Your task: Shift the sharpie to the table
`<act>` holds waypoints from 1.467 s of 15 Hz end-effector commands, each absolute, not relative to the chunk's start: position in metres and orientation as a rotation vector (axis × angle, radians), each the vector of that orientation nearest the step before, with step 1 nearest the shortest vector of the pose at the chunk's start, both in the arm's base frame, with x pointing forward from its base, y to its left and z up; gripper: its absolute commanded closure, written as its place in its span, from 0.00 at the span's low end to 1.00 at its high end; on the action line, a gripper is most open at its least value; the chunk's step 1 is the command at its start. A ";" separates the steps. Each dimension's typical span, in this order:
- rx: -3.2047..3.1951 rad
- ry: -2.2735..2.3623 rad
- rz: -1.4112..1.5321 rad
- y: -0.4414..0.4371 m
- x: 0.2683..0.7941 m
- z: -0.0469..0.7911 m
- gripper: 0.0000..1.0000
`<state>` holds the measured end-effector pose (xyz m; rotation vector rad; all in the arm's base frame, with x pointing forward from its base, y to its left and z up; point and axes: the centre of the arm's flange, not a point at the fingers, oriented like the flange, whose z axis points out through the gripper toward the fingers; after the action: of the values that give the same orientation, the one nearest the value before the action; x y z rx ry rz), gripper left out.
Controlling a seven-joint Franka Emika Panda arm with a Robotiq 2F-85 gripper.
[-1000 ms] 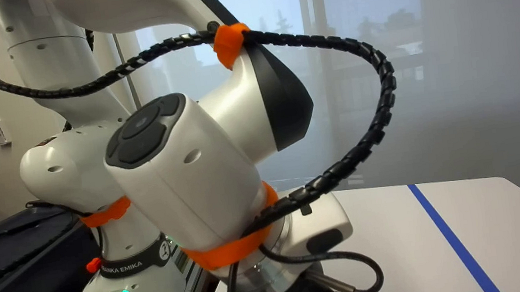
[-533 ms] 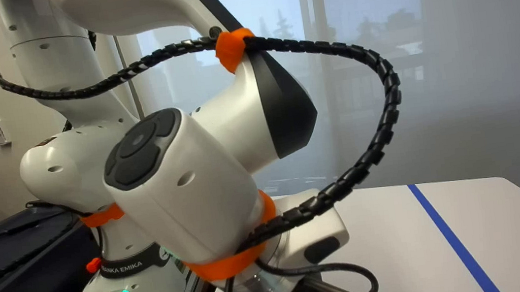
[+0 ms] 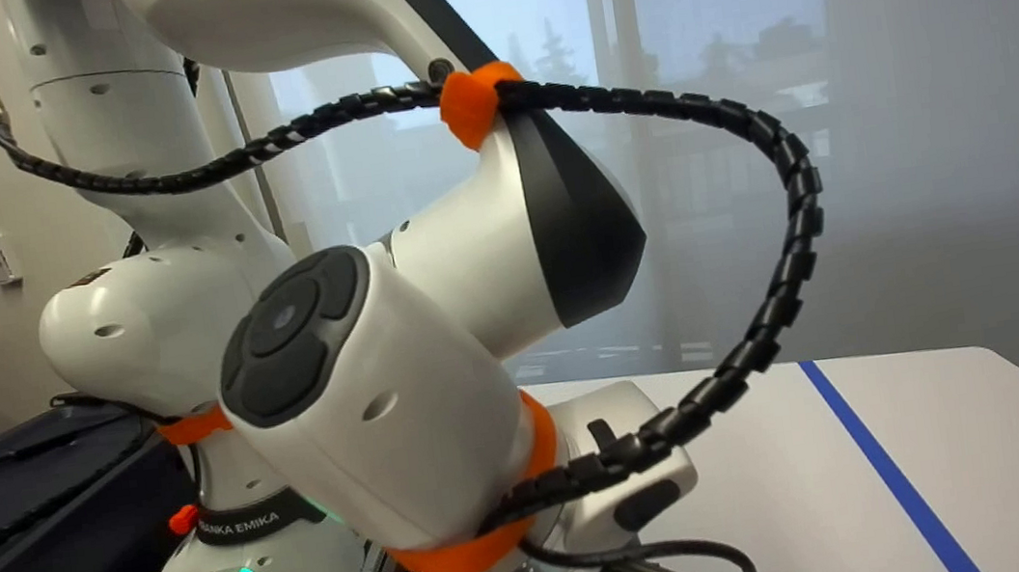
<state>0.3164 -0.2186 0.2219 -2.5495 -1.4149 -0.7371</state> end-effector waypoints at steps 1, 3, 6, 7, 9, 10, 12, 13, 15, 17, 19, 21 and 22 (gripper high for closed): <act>-2.511 -1.433 -0.759 -0.220 0.326 0.206 0.84; -2.508 -1.436 -0.752 -0.219 0.327 0.206 0.99; -2.521 -1.450 -0.750 -0.217 0.329 0.216 0.95; -2.526 -1.452 -0.753 -0.216 0.329 0.221 0.95; -2.531 -1.469 -0.752 -0.212 0.330 0.230 0.95; -2.531 -1.479 -0.760 -0.210 0.331 0.237 0.95; -2.542 -1.505 -0.755 -0.205 0.332 0.249 0.95; -2.549 -1.513 -0.762 -0.203 0.333 0.255 0.95; -2.565 -1.539 -0.769 -0.199 0.335 0.269 0.95; -2.579 -1.568 -0.784 -0.195 0.337 0.283 0.95; -2.586 -1.600 -0.793 -0.188 0.342 0.296 0.95; -2.573 -1.655 -0.805 -0.180 0.352 0.307 0.95; -2.562 -1.688 -0.807 -0.174 0.360 0.313 0.95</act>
<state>0.3559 -0.1915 0.2833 -2.5591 -1.6198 -0.7907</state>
